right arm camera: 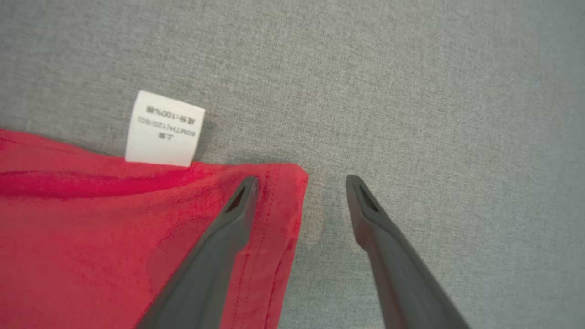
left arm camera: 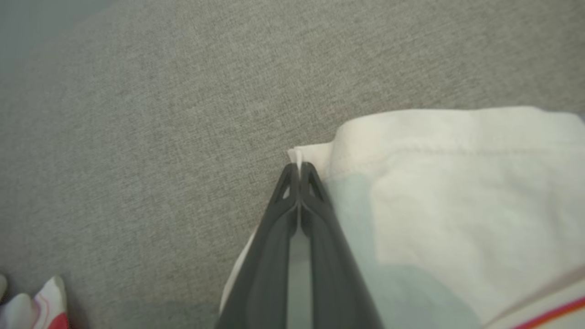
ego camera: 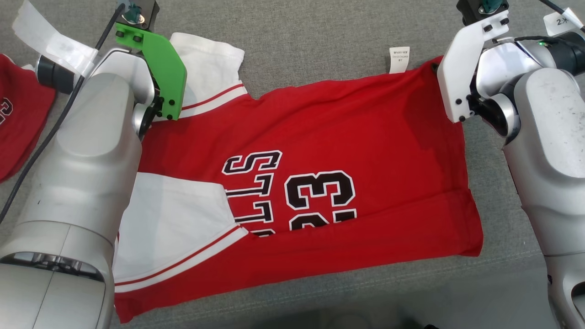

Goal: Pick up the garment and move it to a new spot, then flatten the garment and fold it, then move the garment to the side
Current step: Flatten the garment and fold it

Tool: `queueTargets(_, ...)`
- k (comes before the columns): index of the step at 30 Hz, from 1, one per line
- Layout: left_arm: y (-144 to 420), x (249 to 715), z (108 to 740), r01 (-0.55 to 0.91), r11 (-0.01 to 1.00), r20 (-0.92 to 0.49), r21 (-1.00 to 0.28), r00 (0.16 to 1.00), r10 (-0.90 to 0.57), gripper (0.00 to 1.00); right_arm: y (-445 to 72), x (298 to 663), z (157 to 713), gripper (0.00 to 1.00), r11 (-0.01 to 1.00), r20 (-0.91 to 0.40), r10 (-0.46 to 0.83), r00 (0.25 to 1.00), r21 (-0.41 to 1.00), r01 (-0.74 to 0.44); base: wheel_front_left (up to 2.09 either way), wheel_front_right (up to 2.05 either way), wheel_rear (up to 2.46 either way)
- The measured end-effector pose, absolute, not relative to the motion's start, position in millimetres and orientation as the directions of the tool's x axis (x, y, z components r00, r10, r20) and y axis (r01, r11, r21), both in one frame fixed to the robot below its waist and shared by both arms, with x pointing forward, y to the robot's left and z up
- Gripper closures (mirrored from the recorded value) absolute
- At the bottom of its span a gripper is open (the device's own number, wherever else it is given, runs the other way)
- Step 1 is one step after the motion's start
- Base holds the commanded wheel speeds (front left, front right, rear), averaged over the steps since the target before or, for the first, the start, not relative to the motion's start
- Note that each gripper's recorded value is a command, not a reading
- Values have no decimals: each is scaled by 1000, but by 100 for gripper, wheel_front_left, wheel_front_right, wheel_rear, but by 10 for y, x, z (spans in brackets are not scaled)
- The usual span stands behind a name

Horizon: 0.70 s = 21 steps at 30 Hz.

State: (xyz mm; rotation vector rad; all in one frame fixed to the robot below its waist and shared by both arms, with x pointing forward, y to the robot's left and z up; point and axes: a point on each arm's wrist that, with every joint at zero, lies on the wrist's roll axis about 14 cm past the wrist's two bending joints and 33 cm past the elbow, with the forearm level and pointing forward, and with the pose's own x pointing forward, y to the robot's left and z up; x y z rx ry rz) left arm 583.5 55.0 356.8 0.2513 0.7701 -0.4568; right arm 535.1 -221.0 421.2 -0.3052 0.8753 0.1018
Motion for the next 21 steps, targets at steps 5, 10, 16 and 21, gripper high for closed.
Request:
queueTargets(5,540,5845,3543,483,874,-716,48,627,-307,100,-2245,5313,4113,0,950,-793,-61,606,-233,-210,0,0,0)
queueTargets(10,535,5846,3517,484,874,-719,44,623,-308,100,-2253,5272,4012,15,952,-807,-62,587,-224,-208,0,0,0)
queueTargets(16,540,5857,3498,482,875,-716,39,625,-312,100,-2171,5227,3894,57,955,-822,-38,568,-197,-221,0,0,0)
queueTargets(21,545,5858,3506,478,877,-710,36,630,-314,100,-2157,5245,3886,60,953,-814,-32,581,-199,-227,0,0,0)
